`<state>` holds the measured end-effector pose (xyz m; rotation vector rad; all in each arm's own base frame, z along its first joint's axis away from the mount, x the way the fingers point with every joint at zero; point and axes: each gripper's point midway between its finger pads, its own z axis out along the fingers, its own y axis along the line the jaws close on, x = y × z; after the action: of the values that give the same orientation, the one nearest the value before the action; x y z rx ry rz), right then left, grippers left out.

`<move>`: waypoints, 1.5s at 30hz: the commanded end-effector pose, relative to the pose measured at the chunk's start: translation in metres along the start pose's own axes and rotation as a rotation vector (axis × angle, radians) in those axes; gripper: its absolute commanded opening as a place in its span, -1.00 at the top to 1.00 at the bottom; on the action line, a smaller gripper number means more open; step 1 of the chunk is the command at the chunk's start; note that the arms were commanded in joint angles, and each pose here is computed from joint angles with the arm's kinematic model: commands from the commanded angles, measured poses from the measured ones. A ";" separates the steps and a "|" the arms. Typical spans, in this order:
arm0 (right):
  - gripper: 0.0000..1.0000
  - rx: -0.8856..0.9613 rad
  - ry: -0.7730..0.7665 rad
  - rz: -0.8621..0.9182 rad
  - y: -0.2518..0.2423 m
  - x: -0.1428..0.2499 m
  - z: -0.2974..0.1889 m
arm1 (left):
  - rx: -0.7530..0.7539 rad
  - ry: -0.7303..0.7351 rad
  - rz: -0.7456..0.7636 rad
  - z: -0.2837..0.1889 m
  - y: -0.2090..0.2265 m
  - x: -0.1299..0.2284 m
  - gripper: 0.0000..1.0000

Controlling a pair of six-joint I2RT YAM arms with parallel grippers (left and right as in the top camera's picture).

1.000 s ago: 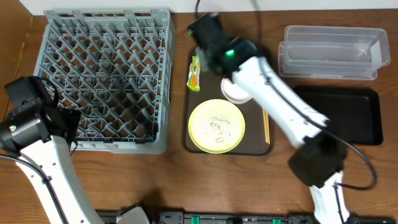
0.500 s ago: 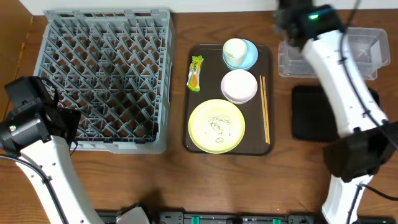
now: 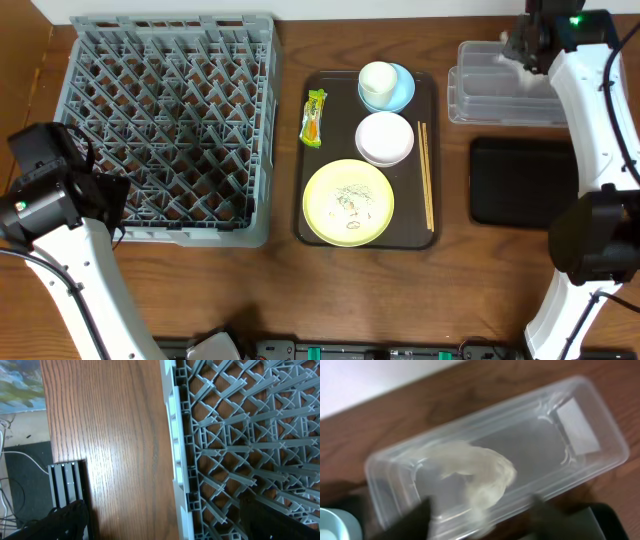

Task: Sort waste into correct bins and load items into the dishwasher
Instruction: 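Grasp the white tissue and carry it into the clear bin, then return the right gripper and grasp the yellow Pandan wrapper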

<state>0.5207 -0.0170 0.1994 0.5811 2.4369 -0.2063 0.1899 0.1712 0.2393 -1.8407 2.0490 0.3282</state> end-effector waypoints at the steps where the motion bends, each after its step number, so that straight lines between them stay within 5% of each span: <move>1: -0.81 -0.002 0.051 -0.002 0.000 0.017 0.012 | 0.002 -0.016 -0.014 -0.004 0.002 -0.004 -0.96; 6: -0.79 -0.097 0.129 -0.068 0.016 0.035 0.008 | 0.002 -0.016 -0.013 -0.004 0.002 -0.004 -0.96; 11: -0.95 -0.564 0.186 -0.265 0.096 0.053 -0.041 | 0.002 -0.016 -0.014 -0.004 0.002 -0.004 -0.96; 16: -0.57 -0.866 0.182 -0.305 0.166 0.069 -0.100 | 0.002 -0.016 -0.013 -0.004 0.002 -0.004 -0.96; 22: -0.62 -0.774 0.120 -0.398 0.238 0.124 -0.118 | 0.002 -0.016 -0.013 -0.004 0.002 -0.004 -0.96; 30: -0.34 -0.659 0.184 -0.347 0.301 0.214 -0.087 | 0.002 -0.016 -0.013 -0.004 0.002 -0.004 -0.96; 45: -0.18 -0.644 0.369 -0.282 0.332 0.302 -0.007 | 0.002 -0.016 -0.014 -0.004 0.002 -0.004 -0.96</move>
<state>0.4593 0.3792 0.0398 -0.0622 2.6803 0.5774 0.1899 0.1712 0.2393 -1.8407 2.0490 0.3282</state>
